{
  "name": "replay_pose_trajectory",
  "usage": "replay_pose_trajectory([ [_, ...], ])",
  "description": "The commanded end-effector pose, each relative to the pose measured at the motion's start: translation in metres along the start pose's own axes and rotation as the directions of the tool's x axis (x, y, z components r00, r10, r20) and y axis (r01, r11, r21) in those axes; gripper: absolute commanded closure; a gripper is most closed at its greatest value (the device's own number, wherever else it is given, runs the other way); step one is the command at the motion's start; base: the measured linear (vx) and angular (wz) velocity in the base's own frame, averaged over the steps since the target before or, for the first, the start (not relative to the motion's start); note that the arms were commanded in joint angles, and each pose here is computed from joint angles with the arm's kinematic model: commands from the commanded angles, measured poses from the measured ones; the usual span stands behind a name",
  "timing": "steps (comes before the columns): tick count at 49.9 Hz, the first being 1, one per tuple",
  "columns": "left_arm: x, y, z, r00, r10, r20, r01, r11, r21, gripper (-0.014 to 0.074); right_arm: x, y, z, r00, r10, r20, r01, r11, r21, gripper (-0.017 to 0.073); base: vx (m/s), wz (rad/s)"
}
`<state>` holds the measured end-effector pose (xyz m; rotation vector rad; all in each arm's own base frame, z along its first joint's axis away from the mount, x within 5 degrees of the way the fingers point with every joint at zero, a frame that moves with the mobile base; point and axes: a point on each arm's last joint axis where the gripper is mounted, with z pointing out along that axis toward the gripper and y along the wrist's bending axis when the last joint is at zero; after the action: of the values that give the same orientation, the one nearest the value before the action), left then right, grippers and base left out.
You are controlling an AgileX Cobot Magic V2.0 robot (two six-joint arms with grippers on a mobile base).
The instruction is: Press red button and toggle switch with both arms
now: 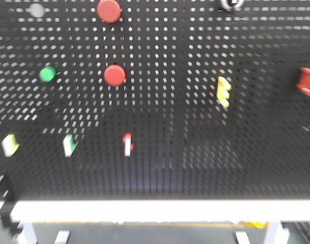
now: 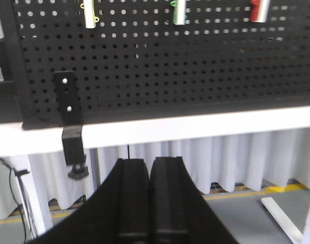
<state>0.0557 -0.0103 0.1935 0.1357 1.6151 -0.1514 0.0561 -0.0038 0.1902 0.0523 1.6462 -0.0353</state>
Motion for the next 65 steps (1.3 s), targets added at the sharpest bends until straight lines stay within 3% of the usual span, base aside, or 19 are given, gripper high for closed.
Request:
replay_pose_trajectory([
  [1,0.003,0.000,0.000,0.998,-0.007,0.065,0.007,1.000,0.001,0.0591,-0.004,0.001,0.000,0.997,-0.013,0.082,0.014,1.000,-0.004,0.0562,0.38,0.03],
  [21,0.003,0.000,0.000,0.998,-0.007,0.065,0.007,1.000,0.001,0.0591,-0.004,0.001,0.000,0.996,-0.014,0.082,0.015,1.000,-0.004,0.0562,0.27,0.03],
  [55,0.003,0.000,0.000,0.998,-0.007,0.069,0.007,1.000,0.001,0.0591,-0.005,0.001,0.000,0.996,-0.013,0.093,0.013,1.000,-0.006,0.0562,0.02,-0.01],
  [60,-0.009,0.000,-0.001,0.987,-0.007,0.159,0.007,1.000,0.001,0.0591,-0.009,0.001,-0.001,0.991,-0.013,0.135,0.015,1.000,-0.012,0.0562,0.00,0.00],
  [65,-0.030,0.000,-0.006,0.946,-0.031,0.324,0.029,1.000,0.010,0.0591,-0.030,0.003,-0.006,0.953,0.028,0.301,-0.017,0.999,-0.041,0.0562,0.00,0.00],
])
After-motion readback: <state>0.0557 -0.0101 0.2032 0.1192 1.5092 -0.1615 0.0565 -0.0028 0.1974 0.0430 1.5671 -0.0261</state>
